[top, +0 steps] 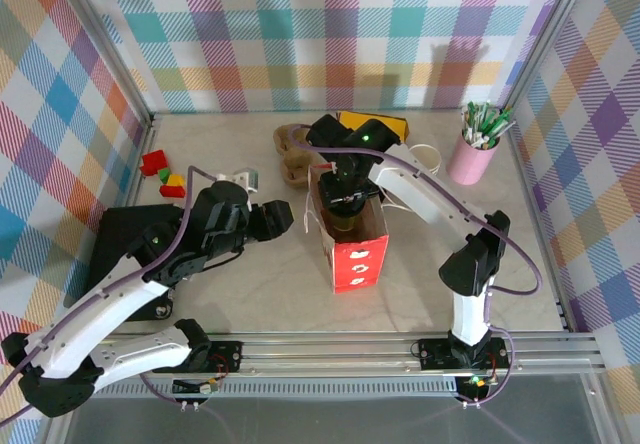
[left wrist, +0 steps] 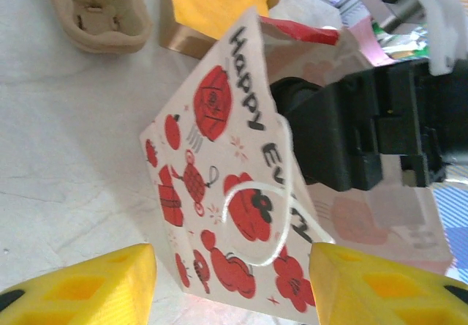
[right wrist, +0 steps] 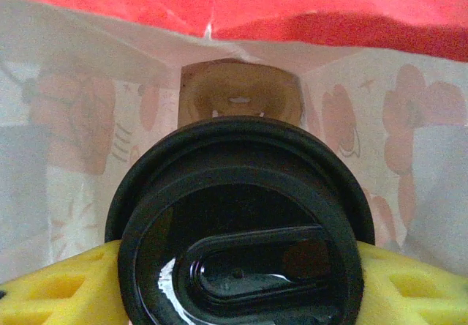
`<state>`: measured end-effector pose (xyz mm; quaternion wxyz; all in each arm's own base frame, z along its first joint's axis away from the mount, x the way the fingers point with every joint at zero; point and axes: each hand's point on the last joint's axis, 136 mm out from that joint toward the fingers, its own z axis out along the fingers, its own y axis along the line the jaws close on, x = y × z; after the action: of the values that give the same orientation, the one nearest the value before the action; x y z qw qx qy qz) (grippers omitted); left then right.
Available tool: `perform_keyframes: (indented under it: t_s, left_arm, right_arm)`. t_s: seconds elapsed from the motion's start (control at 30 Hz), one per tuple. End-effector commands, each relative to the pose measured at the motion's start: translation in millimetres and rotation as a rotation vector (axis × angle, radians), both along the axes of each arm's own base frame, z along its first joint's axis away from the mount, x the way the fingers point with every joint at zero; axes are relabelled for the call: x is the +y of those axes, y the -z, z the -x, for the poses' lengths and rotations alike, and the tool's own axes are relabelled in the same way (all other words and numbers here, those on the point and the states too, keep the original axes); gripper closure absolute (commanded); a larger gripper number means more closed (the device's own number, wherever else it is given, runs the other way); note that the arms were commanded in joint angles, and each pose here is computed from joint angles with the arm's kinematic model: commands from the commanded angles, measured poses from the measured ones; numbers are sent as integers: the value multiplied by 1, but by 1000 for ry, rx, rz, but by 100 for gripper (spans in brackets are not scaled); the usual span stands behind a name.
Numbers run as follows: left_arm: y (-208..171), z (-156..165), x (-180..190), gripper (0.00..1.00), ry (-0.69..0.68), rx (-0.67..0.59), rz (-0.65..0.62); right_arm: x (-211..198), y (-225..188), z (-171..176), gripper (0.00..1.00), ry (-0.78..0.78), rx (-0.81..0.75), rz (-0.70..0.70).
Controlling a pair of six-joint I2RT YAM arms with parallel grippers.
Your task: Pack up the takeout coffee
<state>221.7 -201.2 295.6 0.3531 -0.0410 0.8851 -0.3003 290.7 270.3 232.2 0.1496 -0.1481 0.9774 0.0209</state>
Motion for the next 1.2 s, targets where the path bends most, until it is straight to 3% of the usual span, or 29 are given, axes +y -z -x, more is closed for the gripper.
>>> perform_keyframes:
  t_s: [0.0, 1.17]
  left_arm:
    - [-3, -6, -6, 43, 47, -6, 0]
    - [20, -64, -32, 46, 86, 55, 8]
  right_arm:
    - [2, -3, -2, 36, -1, 0, -56]
    - [12, 46, -18, 38, 13, 111, -49]
